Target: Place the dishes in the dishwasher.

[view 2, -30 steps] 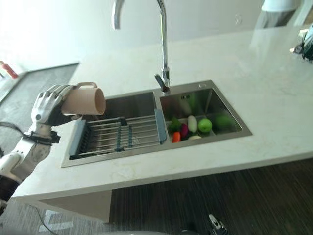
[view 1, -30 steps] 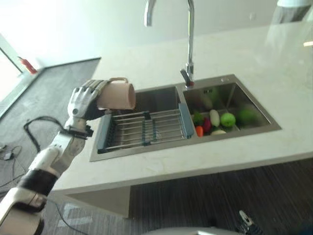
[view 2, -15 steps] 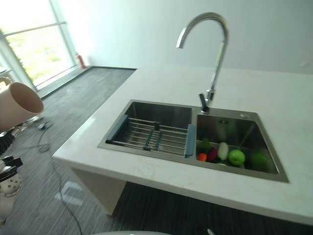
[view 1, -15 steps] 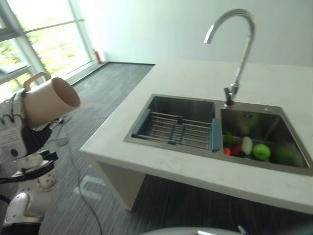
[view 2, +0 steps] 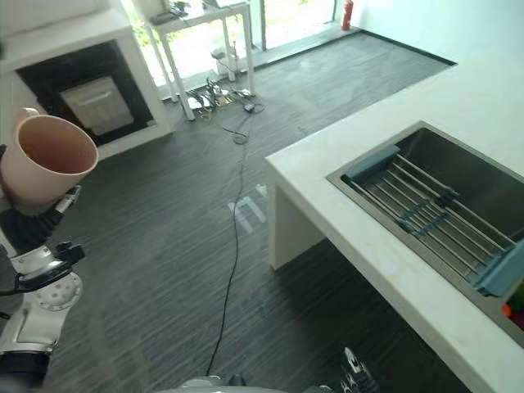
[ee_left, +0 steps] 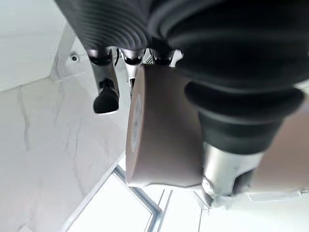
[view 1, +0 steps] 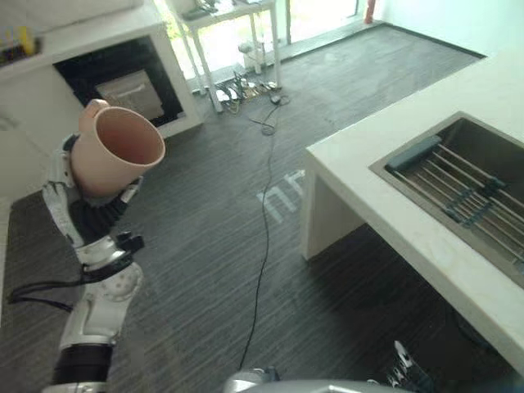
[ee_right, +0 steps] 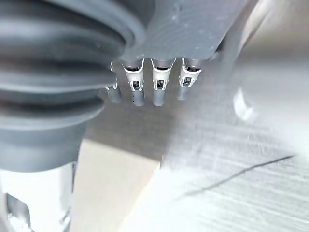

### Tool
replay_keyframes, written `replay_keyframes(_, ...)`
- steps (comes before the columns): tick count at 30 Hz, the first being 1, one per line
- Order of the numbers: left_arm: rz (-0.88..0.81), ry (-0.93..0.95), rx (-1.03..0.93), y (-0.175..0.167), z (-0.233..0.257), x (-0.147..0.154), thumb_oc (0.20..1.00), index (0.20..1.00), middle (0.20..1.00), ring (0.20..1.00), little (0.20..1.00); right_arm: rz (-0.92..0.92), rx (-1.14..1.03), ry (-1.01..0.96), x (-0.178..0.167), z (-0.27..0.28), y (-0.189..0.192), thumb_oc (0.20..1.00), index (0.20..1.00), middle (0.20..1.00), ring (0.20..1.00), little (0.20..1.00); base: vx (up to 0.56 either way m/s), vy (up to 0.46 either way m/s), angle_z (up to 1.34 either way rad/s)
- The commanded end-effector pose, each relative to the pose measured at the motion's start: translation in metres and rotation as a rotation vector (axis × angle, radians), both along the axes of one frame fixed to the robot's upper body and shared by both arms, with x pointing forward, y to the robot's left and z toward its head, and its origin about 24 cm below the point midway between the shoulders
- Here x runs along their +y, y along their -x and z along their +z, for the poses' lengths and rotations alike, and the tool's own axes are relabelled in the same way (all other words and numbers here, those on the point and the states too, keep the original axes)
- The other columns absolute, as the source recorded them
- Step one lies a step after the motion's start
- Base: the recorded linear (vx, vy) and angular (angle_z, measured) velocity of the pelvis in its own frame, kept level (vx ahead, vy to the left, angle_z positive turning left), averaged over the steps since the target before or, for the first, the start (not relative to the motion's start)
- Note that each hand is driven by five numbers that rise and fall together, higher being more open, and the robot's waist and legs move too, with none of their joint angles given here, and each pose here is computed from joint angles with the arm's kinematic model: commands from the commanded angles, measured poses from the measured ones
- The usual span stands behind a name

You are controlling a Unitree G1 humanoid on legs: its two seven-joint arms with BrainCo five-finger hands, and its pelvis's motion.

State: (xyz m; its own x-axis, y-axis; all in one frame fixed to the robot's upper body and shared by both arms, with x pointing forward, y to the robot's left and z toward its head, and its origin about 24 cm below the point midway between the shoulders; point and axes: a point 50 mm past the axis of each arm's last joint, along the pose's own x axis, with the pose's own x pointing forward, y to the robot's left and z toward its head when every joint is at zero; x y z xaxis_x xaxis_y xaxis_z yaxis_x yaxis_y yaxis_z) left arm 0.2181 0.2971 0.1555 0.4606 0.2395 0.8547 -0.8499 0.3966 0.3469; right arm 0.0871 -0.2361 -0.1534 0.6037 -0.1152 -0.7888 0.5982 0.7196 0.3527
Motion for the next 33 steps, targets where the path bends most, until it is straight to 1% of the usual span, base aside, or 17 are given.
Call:
replay_keyframes(1, -0.039, -0.097, -0.044, 0.004, 0.027, -0.002, 0.200, 0.200, 0.200, 0.200, 0.200, 0.030, 0.032, 0.032, -0.002, 0.000, 0.008, 1.000, 1.000, 1.000, 1.000, 1.000, -0.06, 0.338, 0.80)
replay_keyframes(3, -0.098, -0.114, -0.031, -0.004, 0.030, -0.009, 0.200, 0.200, 0.200, 0.200, 0.200, 0.019, 0.044, 0.025, -0.002, -0.002, 0.010, 1.000, 1.000, 1.000, 1.000, 1.000, -0.08, 0.044, 1.14)
replay_keyframes(5, -0.179, -0.115, -0.029, -0.015, 0.027, -0.024, 0.200, 0.200, 0.200, 0.200, 0.200, 0.010, 0.051, 0.011, 0.000, -0.003, 0.014, 1.000, 1.000, 1.000, 1.000, 1.000, -0.06, -0.180, 1.57)
replay_keyframes(6, -0.258, -0.105, -0.025, -0.025, 0.020, -0.042, 0.200, 0.200, 0.200, 0.200, 0.200, 0.005, 0.052, 0.002, 0.000, -0.005, 0.018, 1.000, 1.000, 1.000, 1.000, 1.000, 0.13, -0.252, 2.45)
replay_keyframes(9, -0.339, -0.108, -0.007, -0.035, 0.018, -0.057, 0.200, 0.200, 0.200, 0.200, 0.200, 0.021, 0.043, -0.044, 0.000, -0.005, 0.016, 1.000, 1.000, 1.000, 1.000, 1.000, 0.12, -0.192, 3.82)
replay_keyframes(10, -0.357, -0.108, 0.002, -0.036, 0.018, -0.059, 0.200, 0.200, 0.200, 0.200, 0.200, 0.057, 0.043, -0.054, 0.001, -0.005, 0.015, 1.000, 1.000, 1.000, 1.000, 1.000, 0.09, -0.256, 2.10)
replay_keyframes(11, -0.342, -0.117, 0.018, -0.036, 0.018, -0.062, 0.200, 0.200, 0.200, 0.200, 0.200, 0.140, 0.044, -0.070, 0.005, -0.004, 0.010, 1.000, 1.000, 1.000, 1.000, 1.000, 0.04, -0.271, 1.46)
replay_keyframes(12, -0.330, -0.121, 0.021, -0.036, 0.019, -0.063, 0.200, 0.200, 0.200, 0.200, 0.200, 0.172, 0.045, -0.078, 0.007, -0.004, 0.005, 1.000, 1.000, 1.000, 1.000, 1.000, 0.02, -0.281, 1.13)
replay_keyframes(15, -0.323, -0.105, 0.032, -0.035, 0.029, -0.063, 0.200, 0.200, 0.200, 0.200, 0.200, 0.254, 0.044, -0.096, 0.019, -0.004, -0.008, 1.000, 1.000, 1.000, 1.000, 1.000, 0.07, -0.229, 0.08)
replay_keyframes(18, -0.319, -0.108, 0.042, -0.035, 0.035, -0.062, 0.200, 0.200, 0.200, 0.200, 0.200, 0.263, 0.029, -0.111, 0.021, -0.003, -0.011, 1.000, 1.000, 1.000, 1.000, 1.000, 0.06, -0.159, -0.18)
replay_keyframes(20, -0.321, -0.111, 0.046, -0.035, 0.037, -0.061, 0.200, 0.200, 0.200, 0.200, 0.200, 0.263, 0.045, -0.098, 0.019, -0.004, -0.008, 1.000, 1.000, 1.000, 1.000, 1.000, 0.00, -0.106, -0.02)
replay_keyframes(21, -0.361, -0.125, 0.045, -0.036, 0.041, -0.066, 0.200, 0.200, 0.200, 0.200, 0.200, 0.227, 0.038, -0.098, 0.009, -0.002, -0.006, 1.000, 1.000, 1.000, 1.000, 1.000, -0.03, -0.067, 0.07)
replay_keyframes(24, -0.395, -0.137, 0.047, -0.038, 0.042, -0.071, 0.200, 0.200, 0.200, 0.200, 0.200, 0.177, 0.027, -0.104, 0.002, -0.001, -0.002, 1.000, 1.000, 1.000, 1.000, 1.000, -0.03, 0.002, 0.45)
replay_keyframes(26, -0.395, -0.151, 0.063, -0.038, 0.039, -0.071, 0.200, 0.200, 0.200, 0.200, 0.200, 0.189, 0.029, -0.103, -0.001, -0.001, 0.002, 1.000, 1.000, 1.000, 1.000, 1.000, 0.01, 0.041, 0.30)
replay_keyframes(33, -0.387, -0.163, 0.131, -0.041, 0.028, -0.069, 0.200, 0.200, 0.200, 0.200, 0.200, 0.222, 0.044, -0.125, 0.009, -0.005, 0.013, 1.000, 1.000, 1.000, 1.000, 1.000, 0.04, 0.041, -0.17)
